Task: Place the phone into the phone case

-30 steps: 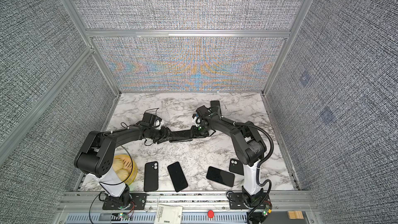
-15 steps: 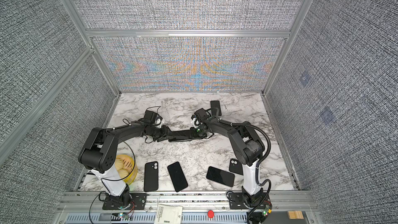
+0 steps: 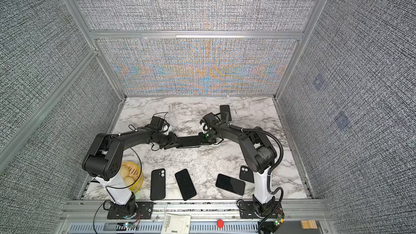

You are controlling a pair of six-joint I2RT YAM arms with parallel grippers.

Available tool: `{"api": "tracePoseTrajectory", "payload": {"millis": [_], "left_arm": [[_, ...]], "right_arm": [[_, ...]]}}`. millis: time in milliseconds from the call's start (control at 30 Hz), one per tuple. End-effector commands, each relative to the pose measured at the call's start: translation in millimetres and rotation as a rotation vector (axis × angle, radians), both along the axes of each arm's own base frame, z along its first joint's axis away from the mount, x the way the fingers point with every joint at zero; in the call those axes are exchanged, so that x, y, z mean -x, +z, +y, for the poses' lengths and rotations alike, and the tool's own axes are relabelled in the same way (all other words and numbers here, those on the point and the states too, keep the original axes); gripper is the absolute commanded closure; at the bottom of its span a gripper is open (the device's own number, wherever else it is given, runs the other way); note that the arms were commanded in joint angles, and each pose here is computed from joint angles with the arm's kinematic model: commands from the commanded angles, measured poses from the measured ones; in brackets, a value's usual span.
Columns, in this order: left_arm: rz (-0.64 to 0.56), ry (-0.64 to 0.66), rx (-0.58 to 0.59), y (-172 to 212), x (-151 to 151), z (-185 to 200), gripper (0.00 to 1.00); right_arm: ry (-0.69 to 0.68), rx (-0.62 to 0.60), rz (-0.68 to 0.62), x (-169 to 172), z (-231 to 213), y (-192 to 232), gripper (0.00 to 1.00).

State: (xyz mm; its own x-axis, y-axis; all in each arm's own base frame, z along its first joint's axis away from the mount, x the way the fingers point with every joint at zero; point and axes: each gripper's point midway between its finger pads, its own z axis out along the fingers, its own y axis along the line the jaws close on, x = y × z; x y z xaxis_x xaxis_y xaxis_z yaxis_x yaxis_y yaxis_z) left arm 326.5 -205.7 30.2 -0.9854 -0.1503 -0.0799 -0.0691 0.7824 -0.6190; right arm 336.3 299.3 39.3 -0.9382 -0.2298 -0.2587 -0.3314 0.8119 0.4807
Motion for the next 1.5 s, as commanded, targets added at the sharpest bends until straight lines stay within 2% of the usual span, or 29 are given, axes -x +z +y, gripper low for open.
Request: {"api": "tracePoseTrajectory", "payload": {"millis": [0,300,633,1133,1333,1467], "left_arm": [[-0.012,-0.011,0.029,2.9,-2.1,-5.2,0.51],[-0.010,-0.012,0.026,0.6,0.0,-4.9,0.53],[-0.007,-0.016,0.031,-0.3,0.2,-7.1,0.60],[-0.003,-0.020,0.026,-4.9,3.4,-8.1,0.62],[-0.019,-0.012,0.012,0.6,5.2,-4.3,0.61],[-0.036,-0.004,0.017,6.5,6.2,-3.2,0.54]], "right_arm": [[0.011,-0.009,0.006,4.2,2.9,1.6,0.78],[0.009,-0.004,0.004,3.8,3.2,1.1,0.79],[0.019,-0.011,0.011,4.8,8.1,0.2,0.82],[0.024,-0.020,0.012,10.4,12.1,5.1,0.85],[0.002,0.087,-0.081,4.9,-11.8,29.1,0.80],[-0.030,0.172,-0.133,-7.9,-26.0,33.5,0.74]]}}
